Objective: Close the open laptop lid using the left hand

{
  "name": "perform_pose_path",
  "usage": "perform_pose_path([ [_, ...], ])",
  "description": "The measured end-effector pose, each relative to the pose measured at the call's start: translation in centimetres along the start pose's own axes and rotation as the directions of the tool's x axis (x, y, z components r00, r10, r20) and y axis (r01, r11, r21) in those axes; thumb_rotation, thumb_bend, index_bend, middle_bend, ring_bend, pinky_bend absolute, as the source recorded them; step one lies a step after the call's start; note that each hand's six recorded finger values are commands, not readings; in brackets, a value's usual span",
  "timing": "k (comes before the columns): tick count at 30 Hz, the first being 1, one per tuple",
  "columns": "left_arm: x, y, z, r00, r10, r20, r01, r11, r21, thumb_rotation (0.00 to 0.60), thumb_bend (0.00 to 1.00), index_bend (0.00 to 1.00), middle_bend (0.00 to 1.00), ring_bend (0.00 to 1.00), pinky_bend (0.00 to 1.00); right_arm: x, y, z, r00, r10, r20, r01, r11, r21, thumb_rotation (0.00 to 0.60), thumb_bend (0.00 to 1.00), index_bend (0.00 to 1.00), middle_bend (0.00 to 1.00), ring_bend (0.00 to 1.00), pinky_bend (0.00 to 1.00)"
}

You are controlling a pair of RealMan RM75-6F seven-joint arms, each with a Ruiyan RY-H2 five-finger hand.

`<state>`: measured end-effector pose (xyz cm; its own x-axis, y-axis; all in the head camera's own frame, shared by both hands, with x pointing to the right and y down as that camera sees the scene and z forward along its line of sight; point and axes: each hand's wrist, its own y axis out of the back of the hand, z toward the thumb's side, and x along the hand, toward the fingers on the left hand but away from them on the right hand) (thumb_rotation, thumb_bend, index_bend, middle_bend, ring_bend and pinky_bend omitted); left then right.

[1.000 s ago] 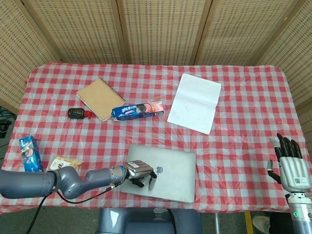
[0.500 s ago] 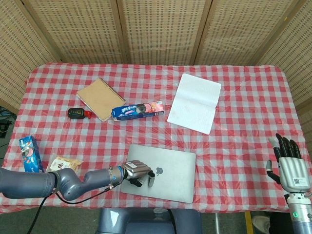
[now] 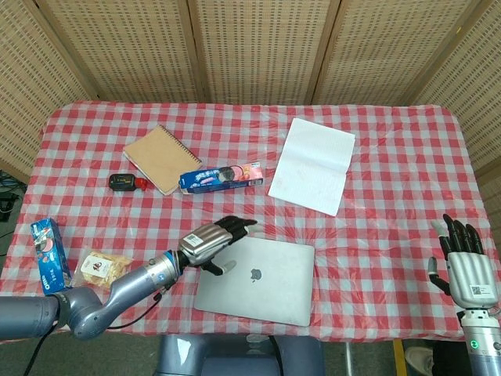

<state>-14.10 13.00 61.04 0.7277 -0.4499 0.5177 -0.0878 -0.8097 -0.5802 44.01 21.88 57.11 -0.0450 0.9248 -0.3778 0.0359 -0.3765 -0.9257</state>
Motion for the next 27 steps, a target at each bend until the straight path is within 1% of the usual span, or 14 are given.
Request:
perform_pose_path([
  [2,-0.8,0.8,-0.8,0.997,0.076,-0.027,-0.074,0.995,0.071,0.600,0.34,0.00,0.00,0.00,0.00,0.0,-0.1,0.0,1.000,0.004,0.000,-0.004,1.000,-0.001,0.600,0.75,0.01,0.00,0.00,0.00],
  [3,-1.5,1.3,-1.4,0.991,0.127,-0.048,-0.120,0.985,0.123,0.600,0.32,0.00,0.00,0.00,0.00,0.0,-0.2,0.0,1.000,0.007,0.000,-0.007,1.000,-0.001,0.600,0.74,0.00,0.00,0.00,0.00],
  [5,-2.7,1.7,-2.5,0.976,0.199,-0.087,-0.178,0.963,0.201,0.600,0.31,0.00,0.00,0.00,0.00,-0.1,-0.3,0.1,1.000,0.011,-0.002,-0.011,1.000,0.000,0.600,0.72,0.00,0.00,0.00,0.00],
  [6,-3.7,1.9,-3.3,0.963,0.243,-0.118,-0.207,0.945,0.251,0.600,0.31,0.00,0.00,0.00,0.00,0.0,-0.4,0.1,1.000,0.015,-0.002,-0.015,1.000,0.002,0.600,0.71,0.00,0.00,0.00,0.00],
  [8,-5.5,1.8,-4.5,0.938,0.302,-0.169,-0.239,0.920,0.311,0.600,0.29,0.00,0.00,0.00,0.00,0.0,-0.6,0.2,1.000,0.021,-0.006,-0.021,1.000,0.007,0.600,0.69,0.00,0.00,0.00,0.00],
  [9,-6.7,1.7,-5.3,0.920,0.335,-0.204,-0.254,0.905,0.342,0.600,0.27,0.00,0.00,0.00,0.00,0.0,-0.6,0.3,1.000,0.023,-0.011,-0.023,1.000,0.009,0.600,0.67,0.00,0.00,0.00,0.00],
  [11,-8.6,1.3,-6.5,0.892,0.376,-0.252,-0.265,0.885,0.383,0.600,0.26,0.00,0.00,0.00,0.00,0.1,-0.7,0.5,0.999,0.027,-0.017,-0.027,1.000,0.014,0.600,0.66,0.00,0.00,0.00,0.00],
  [12,-9.7,1.0,-7.1,0.874,0.398,-0.281,-0.267,0.874,0.407,0.600,0.26,0.00,0.00,0.00,0.00,0.1,-0.8,0.6,0.999,0.030,-0.021,-0.029,0.999,0.017,0.600,0.66,0.00,0.00,0.00,0.00],
  [14,-11.2,0.6,-7.9,0.850,0.422,-0.316,-0.262,0.858,0.442,0.600,0.26,0.00,0.00,0.00,0.00,0.1,-0.9,0.8,0.999,0.035,-0.026,-0.035,0.999,0.021,0.600,0.65,0.00,0.00,0.00,0.00],
  [15,-12.2,0.3,-8.4,0.834,0.436,-0.337,-0.256,0.848,0.463,0.600,0.26,0.00,0.00,0.00,0.00,0.2,-1.1,0.9,0.999,0.040,-0.031,-0.040,0.999,0.024,0.600,0.64,0.00,0.00,0.00,0.00],
  [18,-14.8,-0.8,-9.7,0.795,0.462,-0.394,-0.241,0.836,0.493,0.600,0.26,0.00,0.00,0.00,0.00,0.2,-1.5,1.2,0.998,0.053,-0.044,-0.052,0.998,0.027,0.600,0.63,0.00,0.00,0.00,0.00],
  [20,-16.3,-1.6,-10.5,0.773,0.466,-0.431,-0.227,0.837,0.497,0.600,0.26,0.00,0.00,0.00,0.00,0.2,-1.8,1.4,0.997,0.066,-0.049,-0.065,0.997,0.030,0.600,0.63,0.00,0.00,0.00,0.00],
  [24,-19.5,-3.6,-11.9,0.725,0.461,-0.512,-0.211,0.856,0.473,0.600,0.26,0.00,0.00,0.00,0.00,0.4,-2.6,2.0,0.993,0.095,-0.069,-0.093,0.995,0.032,0.600,0.63,0.00,0.00,0.00,0.00],
  [27,-21.6,-4.6,-12.3,0.700,0.460,-0.547,-0.215,0.866,0.452,0.600,0.26,0.00,0.00,0.00,0.00,0.6,-2.7,2.5,0.992,0.097,-0.085,-0.095,0.995,0.031,0.600,0.64,0.00,0.00,0.00,0.00],
])
